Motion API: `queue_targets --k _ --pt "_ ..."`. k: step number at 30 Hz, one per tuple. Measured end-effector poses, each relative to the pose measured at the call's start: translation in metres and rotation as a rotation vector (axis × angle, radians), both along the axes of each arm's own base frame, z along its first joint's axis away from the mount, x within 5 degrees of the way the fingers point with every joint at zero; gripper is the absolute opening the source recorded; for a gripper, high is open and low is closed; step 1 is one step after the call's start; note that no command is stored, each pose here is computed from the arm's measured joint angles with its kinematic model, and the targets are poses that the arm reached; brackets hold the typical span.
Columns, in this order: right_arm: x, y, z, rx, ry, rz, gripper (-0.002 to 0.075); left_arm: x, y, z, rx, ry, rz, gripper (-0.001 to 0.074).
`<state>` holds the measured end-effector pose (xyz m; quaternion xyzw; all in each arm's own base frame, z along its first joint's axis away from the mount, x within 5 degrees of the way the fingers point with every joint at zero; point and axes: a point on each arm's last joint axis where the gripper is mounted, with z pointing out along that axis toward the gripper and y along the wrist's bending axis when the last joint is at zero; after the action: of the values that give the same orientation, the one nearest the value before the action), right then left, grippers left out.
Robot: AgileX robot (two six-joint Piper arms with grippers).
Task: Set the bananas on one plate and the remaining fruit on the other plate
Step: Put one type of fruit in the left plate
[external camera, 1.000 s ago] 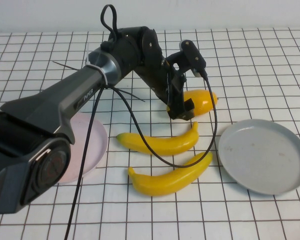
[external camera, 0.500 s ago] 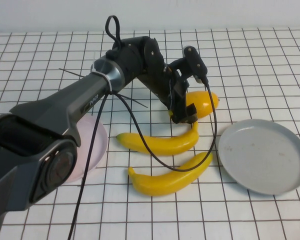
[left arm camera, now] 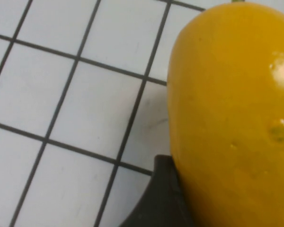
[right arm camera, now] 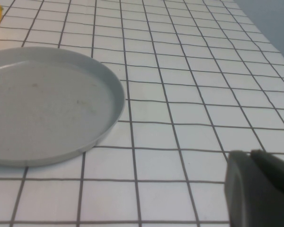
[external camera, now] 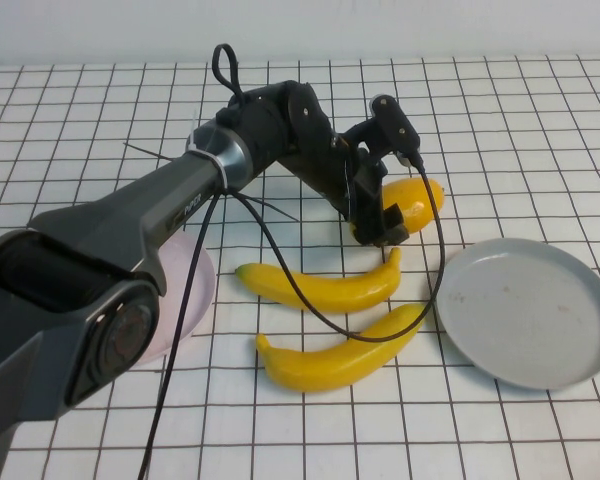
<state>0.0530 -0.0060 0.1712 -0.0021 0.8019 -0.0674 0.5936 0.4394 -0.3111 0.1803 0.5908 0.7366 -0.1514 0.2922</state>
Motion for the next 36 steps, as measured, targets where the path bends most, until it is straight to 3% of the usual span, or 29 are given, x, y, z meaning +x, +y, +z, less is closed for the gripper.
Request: queue_targets --k 5,8,12,16,22,29,36 --pt "0.000 0.000 0.000 0.000 0.000 0.000 -0.0016 0.001 0.000 0.010 -0.006 0.004 0.019 0.0531" --pt "0.000 0.000 0.000 0.000 0.000 0.000 -0.0016 0.000 0.008 0.036 0.051 0.012 0.085 0.0531" --pt "0.000 0.000 0.000 0.000 0.000 0.000 -0.0017 -0.004 0.038 0.078 0.200 0.056 0.343 0.0531" --pt "0.000 0.000 0.000 0.000 0.000 0.000 -0.0017 0.003 0.081 0.101 0.197 0.105 0.592 0.0531" --pt "0.000 0.000 0.000 0.000 0.000 0.000 -0.0016 -0.006 0.140 0.096 0.220 0.258 0.793 0.0531" --pt "0.000 0.000 0.000 0.000 0.000 0.000 -0.0017 -0.062 0.168 0.081 0.339 0.340 0.887 0.0531" --pt "0.000 0.000 0.000 0.000 0.000 0.000 -0.0016 -0.100 0.187 0.055 0.318 0.334 0.997 0.0530"
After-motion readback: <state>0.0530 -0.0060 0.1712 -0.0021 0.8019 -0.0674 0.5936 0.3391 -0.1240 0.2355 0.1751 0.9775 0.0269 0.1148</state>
